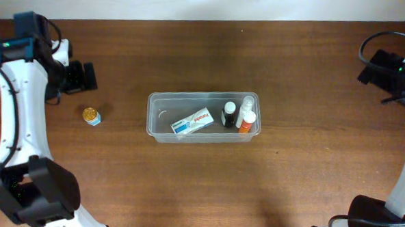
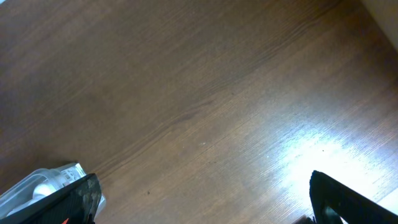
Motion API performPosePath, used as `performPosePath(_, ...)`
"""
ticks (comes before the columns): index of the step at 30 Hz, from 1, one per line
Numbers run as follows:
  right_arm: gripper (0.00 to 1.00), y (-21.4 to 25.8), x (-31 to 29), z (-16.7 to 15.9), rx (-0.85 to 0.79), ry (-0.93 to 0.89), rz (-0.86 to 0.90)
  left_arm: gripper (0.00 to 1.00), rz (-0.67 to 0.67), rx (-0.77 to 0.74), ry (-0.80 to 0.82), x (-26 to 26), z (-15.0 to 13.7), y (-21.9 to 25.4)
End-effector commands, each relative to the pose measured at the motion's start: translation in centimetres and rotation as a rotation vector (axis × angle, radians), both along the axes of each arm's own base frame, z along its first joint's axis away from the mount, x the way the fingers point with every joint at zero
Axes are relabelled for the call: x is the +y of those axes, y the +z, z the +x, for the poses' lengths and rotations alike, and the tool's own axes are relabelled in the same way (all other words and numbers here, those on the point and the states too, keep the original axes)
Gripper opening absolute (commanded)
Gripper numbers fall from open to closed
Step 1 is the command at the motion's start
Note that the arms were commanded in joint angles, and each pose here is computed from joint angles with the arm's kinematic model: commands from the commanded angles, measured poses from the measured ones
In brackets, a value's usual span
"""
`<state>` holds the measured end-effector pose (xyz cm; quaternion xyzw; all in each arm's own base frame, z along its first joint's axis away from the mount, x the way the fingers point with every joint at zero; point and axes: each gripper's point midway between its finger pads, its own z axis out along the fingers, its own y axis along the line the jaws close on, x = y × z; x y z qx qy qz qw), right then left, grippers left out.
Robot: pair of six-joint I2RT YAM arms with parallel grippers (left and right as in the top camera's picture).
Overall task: Pack container
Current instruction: 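Raise the left gripper and move it back toward the gold jar, then lower the left gripper onto the gold-lidded jar and grasp it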
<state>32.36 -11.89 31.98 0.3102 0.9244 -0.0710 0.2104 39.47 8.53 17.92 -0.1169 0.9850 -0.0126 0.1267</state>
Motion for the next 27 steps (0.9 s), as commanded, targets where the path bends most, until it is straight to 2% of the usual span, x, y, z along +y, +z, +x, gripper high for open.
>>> performPosePath(1,0.98,0.2,-0.3,0.0,-0.005,-0.015,-0.006,0.99,-0.012,0.093,0.054,0.1,-0.4,-4.2)
performPosePath(16,0.98,0.2,-0.3,0.0,-0.005,-0.015,-0.007,0.99,-0.063,0.357,0.059,0.1,-1.0,-15.3)
performPosePath(24,0.98,0.2,-0.3,0.0,-0.005,-0.015,-0.006,0.99,-0.030,0.366,0.061,0.7,-0.8,-16.4)
performPosePath(25,0.98,0.2,-0.3,0.0,-0.005,-0.015,-0.006,0.97,-0.029,0.364,0.061,0.7,-0.7,-16.4)
performPosePath(27,0.98,0.2,-0.3,0.0,-0.005,-0.015,-0.006,0.84,-0.029,0.360,0.061,0.8,-0.6,-16.4)
